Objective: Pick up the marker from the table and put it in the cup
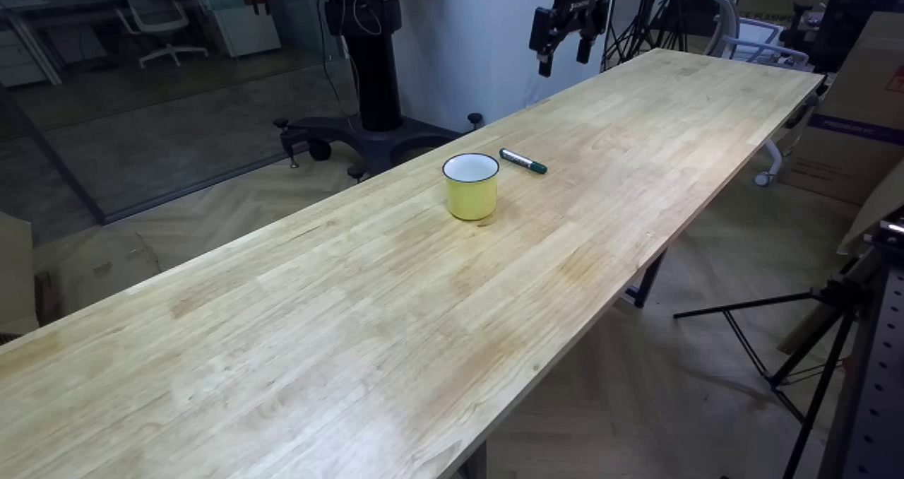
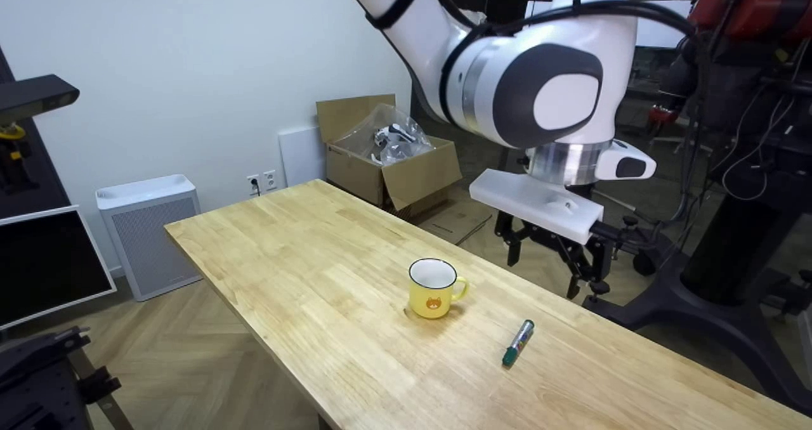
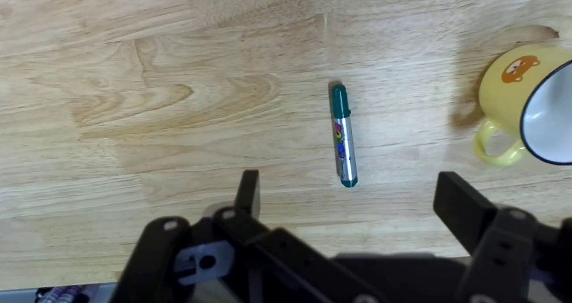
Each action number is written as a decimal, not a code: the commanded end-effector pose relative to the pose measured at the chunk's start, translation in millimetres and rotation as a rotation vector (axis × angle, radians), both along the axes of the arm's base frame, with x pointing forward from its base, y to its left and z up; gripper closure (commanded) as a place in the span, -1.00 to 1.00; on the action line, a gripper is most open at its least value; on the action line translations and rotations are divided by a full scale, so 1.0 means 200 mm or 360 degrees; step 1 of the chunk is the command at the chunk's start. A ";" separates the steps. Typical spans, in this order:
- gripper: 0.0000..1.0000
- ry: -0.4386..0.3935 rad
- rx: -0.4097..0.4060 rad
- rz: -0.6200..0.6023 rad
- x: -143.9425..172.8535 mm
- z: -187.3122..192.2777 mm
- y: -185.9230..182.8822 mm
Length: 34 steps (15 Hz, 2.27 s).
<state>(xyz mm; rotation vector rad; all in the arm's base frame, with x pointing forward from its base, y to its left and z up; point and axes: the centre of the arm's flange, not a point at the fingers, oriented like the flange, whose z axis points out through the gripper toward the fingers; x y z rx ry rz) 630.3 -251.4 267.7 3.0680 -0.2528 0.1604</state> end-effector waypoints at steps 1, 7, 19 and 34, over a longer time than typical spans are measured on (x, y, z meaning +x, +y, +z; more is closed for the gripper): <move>-1.00 0.0078 -0.0014 0.0023 0.25 -0.13 -0.05; -1.00 0.0158 -0.0037 0.0126 0.20 -0.34 0.04; -1.00 0.0308 -0.0085 0.0176 0.34 -0.63 0.02; 0.62 0.0444 -0.0039 0.0324 0.53 -0.89 -0.02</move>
